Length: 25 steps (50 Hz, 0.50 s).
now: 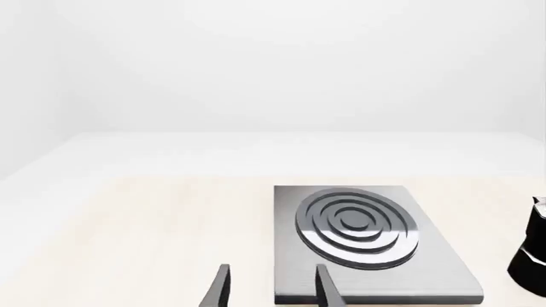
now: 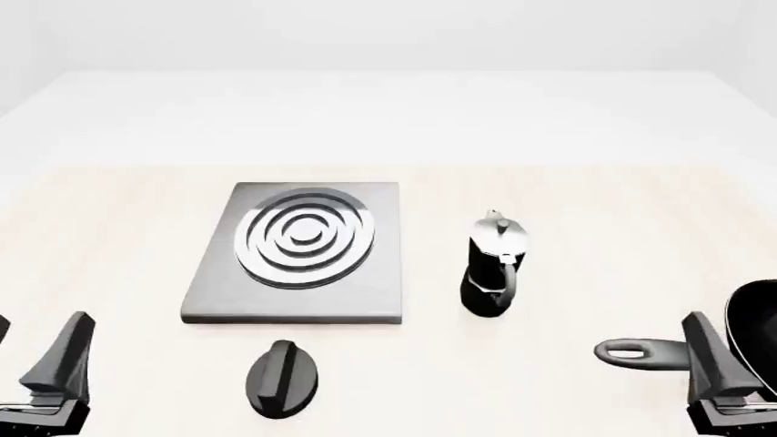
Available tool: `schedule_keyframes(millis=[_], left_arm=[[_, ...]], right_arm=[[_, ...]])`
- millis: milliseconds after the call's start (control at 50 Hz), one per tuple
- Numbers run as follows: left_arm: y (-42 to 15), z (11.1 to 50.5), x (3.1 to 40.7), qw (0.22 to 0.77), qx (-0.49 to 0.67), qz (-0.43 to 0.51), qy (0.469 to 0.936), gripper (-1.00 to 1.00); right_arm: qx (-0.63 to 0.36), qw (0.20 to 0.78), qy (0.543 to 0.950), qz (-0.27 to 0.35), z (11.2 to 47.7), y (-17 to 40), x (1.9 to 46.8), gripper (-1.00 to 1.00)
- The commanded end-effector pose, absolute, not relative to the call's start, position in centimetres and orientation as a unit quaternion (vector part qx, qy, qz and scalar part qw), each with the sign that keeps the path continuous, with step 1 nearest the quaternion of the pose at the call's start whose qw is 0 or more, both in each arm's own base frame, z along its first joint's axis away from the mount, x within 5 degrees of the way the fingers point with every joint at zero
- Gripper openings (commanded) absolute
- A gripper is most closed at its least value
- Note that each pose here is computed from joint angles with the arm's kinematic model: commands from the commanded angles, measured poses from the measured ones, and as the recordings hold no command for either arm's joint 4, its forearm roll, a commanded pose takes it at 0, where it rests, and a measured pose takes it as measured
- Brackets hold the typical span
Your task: Put the frying pan on the stove.
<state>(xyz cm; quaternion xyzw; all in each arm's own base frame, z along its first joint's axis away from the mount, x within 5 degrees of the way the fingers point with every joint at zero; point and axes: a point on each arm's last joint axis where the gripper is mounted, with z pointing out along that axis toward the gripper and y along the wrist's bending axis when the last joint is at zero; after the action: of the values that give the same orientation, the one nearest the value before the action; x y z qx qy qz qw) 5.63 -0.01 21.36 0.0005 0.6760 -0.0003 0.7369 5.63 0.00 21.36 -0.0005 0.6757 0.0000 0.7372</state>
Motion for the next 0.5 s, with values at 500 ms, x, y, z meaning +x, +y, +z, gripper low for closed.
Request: schedule_keyframes(millis=[500], left_arm=[[-0.08, 21.41, 6.05, 0.732, 0.007, -0.002, 0.681, 1.00]], right_arm=[[-0.001, 0.740, 0.673, 0.004, 21.88, 0.04, 5.62, 1.00]])
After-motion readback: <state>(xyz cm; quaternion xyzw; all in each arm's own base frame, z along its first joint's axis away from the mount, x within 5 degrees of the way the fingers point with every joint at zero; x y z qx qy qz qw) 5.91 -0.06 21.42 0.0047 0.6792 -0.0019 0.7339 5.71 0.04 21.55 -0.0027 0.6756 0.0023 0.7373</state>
